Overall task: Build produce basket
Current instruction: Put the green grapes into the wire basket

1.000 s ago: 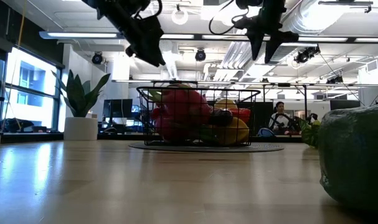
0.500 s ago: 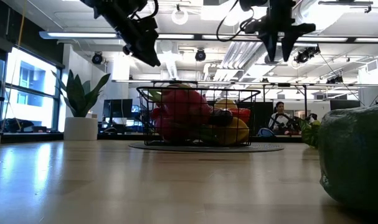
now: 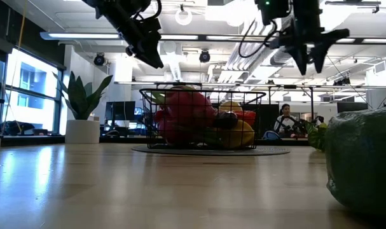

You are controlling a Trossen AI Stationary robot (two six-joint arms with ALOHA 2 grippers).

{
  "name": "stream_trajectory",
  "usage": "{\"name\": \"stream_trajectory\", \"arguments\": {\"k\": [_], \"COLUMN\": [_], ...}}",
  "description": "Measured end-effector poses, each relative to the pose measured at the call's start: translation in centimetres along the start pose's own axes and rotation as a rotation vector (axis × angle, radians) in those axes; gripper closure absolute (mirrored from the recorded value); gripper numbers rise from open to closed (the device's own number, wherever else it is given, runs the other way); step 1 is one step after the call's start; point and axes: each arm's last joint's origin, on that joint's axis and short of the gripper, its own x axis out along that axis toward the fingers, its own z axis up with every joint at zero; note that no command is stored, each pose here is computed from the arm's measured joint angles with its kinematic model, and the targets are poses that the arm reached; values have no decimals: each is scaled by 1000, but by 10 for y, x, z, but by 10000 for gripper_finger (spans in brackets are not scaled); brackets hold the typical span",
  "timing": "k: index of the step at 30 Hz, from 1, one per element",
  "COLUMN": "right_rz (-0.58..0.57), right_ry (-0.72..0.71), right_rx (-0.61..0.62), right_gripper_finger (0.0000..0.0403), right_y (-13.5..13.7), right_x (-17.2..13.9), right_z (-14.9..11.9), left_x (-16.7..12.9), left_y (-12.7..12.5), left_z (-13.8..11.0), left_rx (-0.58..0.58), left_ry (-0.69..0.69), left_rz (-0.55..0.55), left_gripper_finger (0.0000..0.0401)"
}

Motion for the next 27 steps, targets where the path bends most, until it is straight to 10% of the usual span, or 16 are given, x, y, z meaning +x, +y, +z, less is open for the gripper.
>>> {"name": "stream_trajectory", "arguments": {"k": [13, 27], "right_rz": [158, 82], "right_ry": [-102, 51], "right_rx": [156, 488], "right_gripper_finger": [212, 135], "right_y": [-19, -33], "right_x": [24, 96], "right_z": [-18, -17], "left_x": [0, 0], "left_y": [0, 0], "left_z": [0, 0], "left_rx": [-1, -27], "left_ry": [0, -1], "left_rz": [0, 0], "left_gripper_finger": [205, 205]}}
